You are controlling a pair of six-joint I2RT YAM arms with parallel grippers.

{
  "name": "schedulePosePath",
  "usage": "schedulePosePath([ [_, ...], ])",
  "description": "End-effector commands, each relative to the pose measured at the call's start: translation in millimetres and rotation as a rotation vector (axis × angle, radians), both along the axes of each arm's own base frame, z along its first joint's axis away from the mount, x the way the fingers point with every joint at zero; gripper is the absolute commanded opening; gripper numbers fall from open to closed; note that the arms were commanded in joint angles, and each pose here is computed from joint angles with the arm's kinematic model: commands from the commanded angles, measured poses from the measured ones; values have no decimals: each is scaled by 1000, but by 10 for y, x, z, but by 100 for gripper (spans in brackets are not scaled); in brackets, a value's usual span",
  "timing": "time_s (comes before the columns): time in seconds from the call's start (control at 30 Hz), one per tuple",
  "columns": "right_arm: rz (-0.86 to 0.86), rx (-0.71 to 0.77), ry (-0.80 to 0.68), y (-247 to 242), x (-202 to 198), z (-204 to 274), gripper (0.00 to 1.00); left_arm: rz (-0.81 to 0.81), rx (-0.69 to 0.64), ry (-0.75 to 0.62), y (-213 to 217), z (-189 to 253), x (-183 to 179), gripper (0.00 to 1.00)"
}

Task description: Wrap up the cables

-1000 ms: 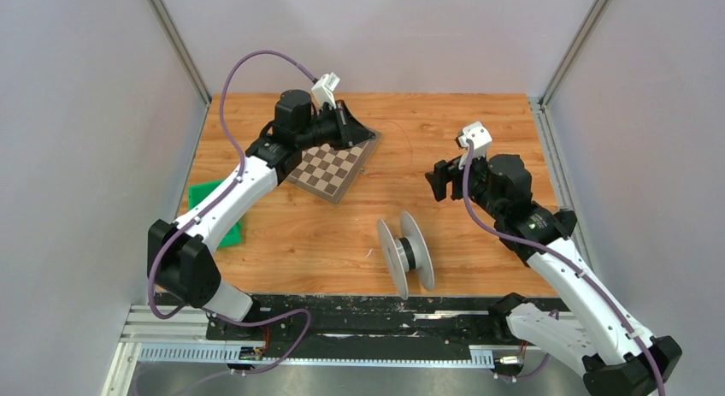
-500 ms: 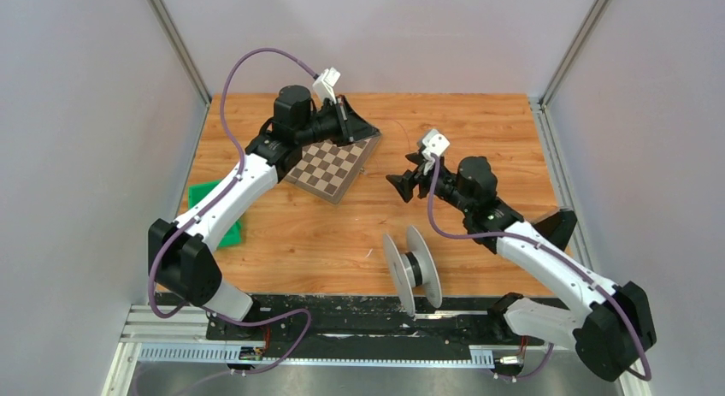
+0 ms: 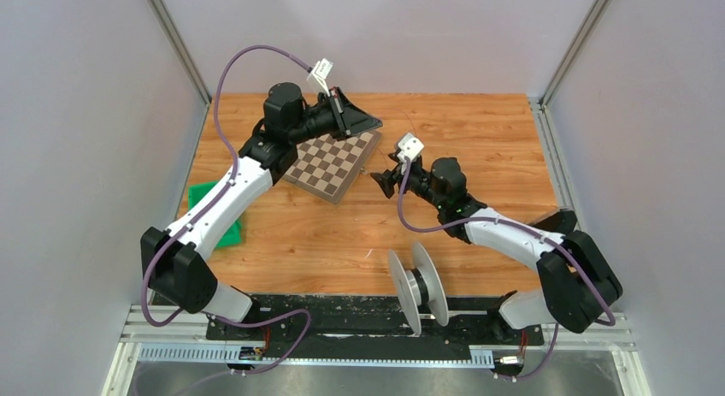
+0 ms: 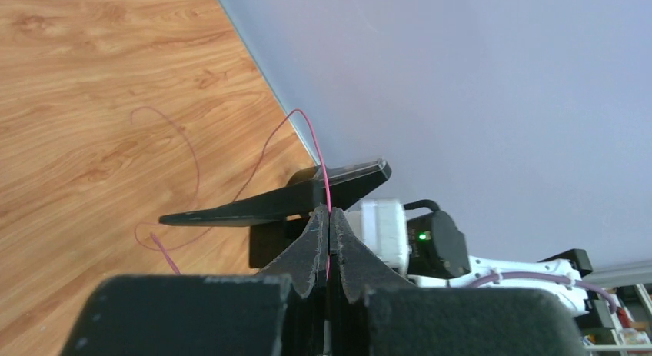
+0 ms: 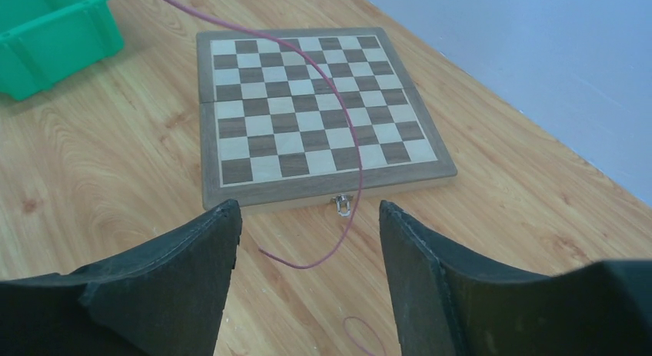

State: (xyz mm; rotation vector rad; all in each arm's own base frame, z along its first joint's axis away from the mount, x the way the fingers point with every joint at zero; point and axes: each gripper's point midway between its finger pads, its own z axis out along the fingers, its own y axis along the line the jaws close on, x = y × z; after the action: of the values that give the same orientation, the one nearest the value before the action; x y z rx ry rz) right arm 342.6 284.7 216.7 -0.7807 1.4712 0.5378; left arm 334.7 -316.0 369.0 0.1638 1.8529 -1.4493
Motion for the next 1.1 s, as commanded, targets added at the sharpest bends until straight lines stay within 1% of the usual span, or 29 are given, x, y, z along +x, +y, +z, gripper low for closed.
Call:
schedulePosePath([
  [0.0, -61, 72, -118, 53, 204, 405, 65, -23, -67, -68, 24, 338, -160, 0],
  [0.07, -89, 75, -122, 42, 273, 390, 58, -23, -73, -63, 31, 338, -172, 0],
  [0.23, -113, 90, -103, 35, 310, 340, 26, -25, -70, -62, 38, 341, -186, 2],
  [0.33, -115, 94, -101, 8, 274, 332, 4, -14, -57, -68, 48, 331, -167, 3],
  [0.37, -112, 95, -98, 0, 253, 332, 0, -6, -51, -68, 55, 331, -156, 4],
  [0.5, -48, 113, -60, 30, 79, 339, 0, 14, -17, -85, 65, 312, -86, 6],
  [0.57, -1, 137, -25, 67, -40, 356, 0, 19, 13, -94, 61, 278, -46, 10],
  [0.67, 40, 166, 62, 93, -192, 356, 0, 50, 84, -98, 86, 216, 72, 23],
  [0.7, 44, 189, 127, 99, -254, 348, 0, 75, 120, -119, 118, 187, 136, 25],
  [0.83, 94, 215, 329, 118, -533, 290, 0, 141, 228, -123, 257, 71, 412, 38],
  [0.87, 94, 214, 372, 104, -590, 261, 0, 149, 251, -106, 274, 14, 477, 45],
  [0.9, 88, 222, 406, 85, -632, 251, 0, 160, 274, -111, 327, -26, 545, 48],
  [0.97, 52, 236, 461, 25, -661, 246, 0, 171, 347, -87, 419, -207, 638, 64],
  [1.0, 49, 245, 484, 11, -679, 275, 0, 197, 382, -90, 469, -269, 707, 66],
  [1.03, 65, 252, 497, 20, -715, 329, 0, 207, 435, -104, 536, -350, 727, 72],
  [1.07, 84, 260, 509, 38, -753, 395, 0, 260, 483, -112, 643, -408, 786, 74],
])
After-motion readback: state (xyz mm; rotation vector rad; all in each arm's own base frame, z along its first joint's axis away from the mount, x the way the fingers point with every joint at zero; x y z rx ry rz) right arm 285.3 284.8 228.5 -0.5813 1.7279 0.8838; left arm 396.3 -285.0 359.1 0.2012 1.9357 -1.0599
